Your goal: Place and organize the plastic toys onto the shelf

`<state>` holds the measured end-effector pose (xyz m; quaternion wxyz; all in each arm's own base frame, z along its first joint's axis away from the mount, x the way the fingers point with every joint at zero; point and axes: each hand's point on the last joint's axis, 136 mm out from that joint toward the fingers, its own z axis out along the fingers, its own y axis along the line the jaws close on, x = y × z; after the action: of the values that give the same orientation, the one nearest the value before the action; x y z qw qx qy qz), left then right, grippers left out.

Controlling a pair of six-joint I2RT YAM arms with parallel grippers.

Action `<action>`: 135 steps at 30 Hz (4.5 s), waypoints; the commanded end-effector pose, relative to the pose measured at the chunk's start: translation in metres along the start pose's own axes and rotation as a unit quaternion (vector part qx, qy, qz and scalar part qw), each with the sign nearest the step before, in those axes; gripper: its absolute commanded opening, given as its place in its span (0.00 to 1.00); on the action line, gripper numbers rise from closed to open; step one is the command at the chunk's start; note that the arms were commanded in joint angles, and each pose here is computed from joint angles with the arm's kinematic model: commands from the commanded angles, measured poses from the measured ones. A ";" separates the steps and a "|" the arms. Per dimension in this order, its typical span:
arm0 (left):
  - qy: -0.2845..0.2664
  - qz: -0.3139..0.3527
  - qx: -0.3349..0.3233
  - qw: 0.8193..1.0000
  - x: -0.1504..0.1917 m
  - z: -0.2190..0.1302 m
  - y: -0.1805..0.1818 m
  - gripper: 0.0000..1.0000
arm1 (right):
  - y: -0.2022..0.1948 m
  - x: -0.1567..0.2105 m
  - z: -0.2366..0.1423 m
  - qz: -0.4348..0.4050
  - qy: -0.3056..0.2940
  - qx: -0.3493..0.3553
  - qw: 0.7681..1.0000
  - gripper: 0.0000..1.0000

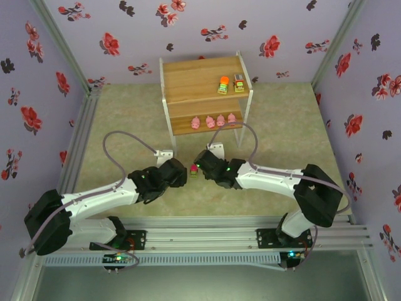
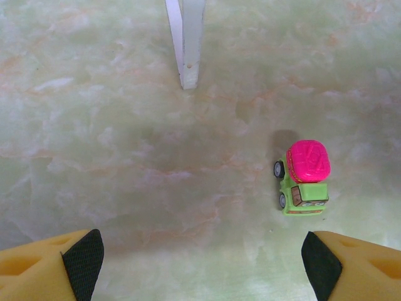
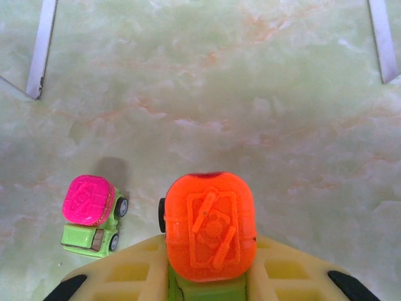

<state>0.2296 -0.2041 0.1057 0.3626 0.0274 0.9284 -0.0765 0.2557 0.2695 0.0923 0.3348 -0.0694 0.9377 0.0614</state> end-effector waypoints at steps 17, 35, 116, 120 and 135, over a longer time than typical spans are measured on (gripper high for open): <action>0.000 0.007 0.016 1.000 -0.006 0.003 -0.010 0.87 | 0.001 -0.053 -0.072 -0.012 -0.077 -0.013 0.997 0.19; 0.006 0.011 0.023 1.000 -0.001 0.005 -0.012 0.87 | 0.011 -0.120 -0.135 -0.033 -0.155 -0.032 0.987 0.19; -0.005 -0.007 0.025 1.000 0.000 -0.005 0.002 0.86 | 0.021 -0.290 -0.131 -0.045 -0.203 0.052 0.977 0.22; -0.006 -0.009 0.025 1.000 0.001 -0.006 0.003 0.86 | 0.018 -0.290 -0.130 -0.044 -0.200 0.056 0.977 0.22; -0.007 -0.010 0.028 1.000 0.002 -0.007 0.003 0.86 | 0.009 -0.284 -0.123 -0.042 -0.189 0.067 0.979 0.24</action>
<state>0.2257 -0.2068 0.1110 0.3656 0.0319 0.9234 -0.1122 0.3951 0.2911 0.3736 0.5200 -0.0805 0.8503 0.0039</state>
